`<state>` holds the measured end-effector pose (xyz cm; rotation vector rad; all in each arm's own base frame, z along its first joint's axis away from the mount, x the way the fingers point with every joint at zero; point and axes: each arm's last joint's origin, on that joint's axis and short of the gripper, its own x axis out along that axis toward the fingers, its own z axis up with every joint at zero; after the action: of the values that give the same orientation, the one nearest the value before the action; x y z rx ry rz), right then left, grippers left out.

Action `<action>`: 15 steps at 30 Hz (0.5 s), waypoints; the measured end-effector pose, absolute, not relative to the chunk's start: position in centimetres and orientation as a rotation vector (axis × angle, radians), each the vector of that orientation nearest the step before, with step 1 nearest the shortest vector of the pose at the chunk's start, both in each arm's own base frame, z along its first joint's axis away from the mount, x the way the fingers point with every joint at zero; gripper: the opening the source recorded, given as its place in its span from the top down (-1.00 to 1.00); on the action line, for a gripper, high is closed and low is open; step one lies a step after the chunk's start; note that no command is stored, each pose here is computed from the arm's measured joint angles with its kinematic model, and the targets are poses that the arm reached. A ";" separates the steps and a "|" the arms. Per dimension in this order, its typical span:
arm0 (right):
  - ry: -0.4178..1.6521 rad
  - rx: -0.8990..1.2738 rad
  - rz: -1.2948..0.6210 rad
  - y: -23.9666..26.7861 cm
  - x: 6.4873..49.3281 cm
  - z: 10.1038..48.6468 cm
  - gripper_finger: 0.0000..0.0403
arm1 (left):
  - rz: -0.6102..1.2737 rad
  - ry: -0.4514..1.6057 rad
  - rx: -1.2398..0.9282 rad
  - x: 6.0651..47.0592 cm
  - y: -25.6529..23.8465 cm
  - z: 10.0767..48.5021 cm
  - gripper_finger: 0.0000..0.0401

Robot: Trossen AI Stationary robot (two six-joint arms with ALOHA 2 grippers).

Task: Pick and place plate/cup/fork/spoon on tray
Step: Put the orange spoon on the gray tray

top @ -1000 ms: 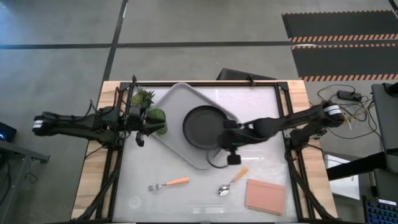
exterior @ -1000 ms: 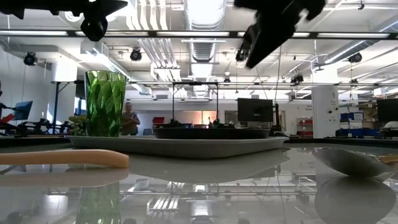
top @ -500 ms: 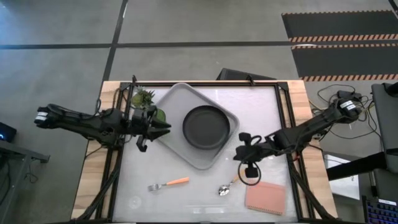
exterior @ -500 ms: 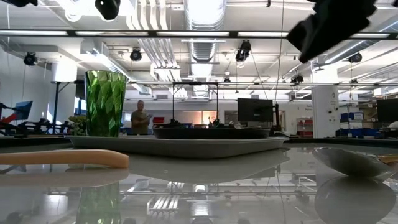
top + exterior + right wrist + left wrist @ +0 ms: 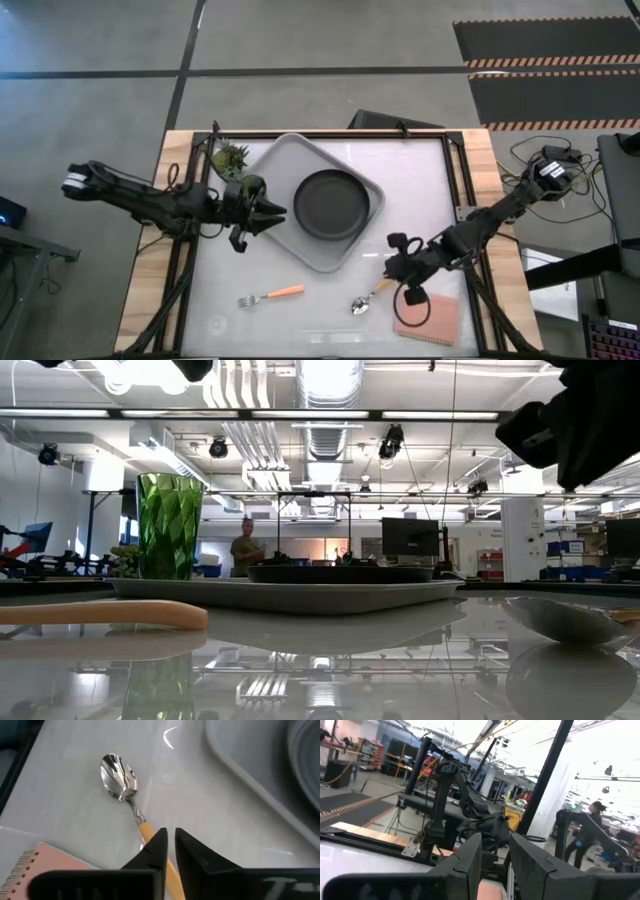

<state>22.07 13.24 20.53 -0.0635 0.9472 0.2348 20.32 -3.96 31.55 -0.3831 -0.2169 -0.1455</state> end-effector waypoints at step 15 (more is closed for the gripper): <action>1.056 -0.111 0.315 15.1 24.1 15.7 0.09 | -0.156 -0.251 -0.401 20.0 -4.0 32.0 0.58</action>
<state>24.09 15.11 15.72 -0.1109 1.0556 0.3147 19.96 -3.98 31.96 -0.4009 -0.2510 -0.1560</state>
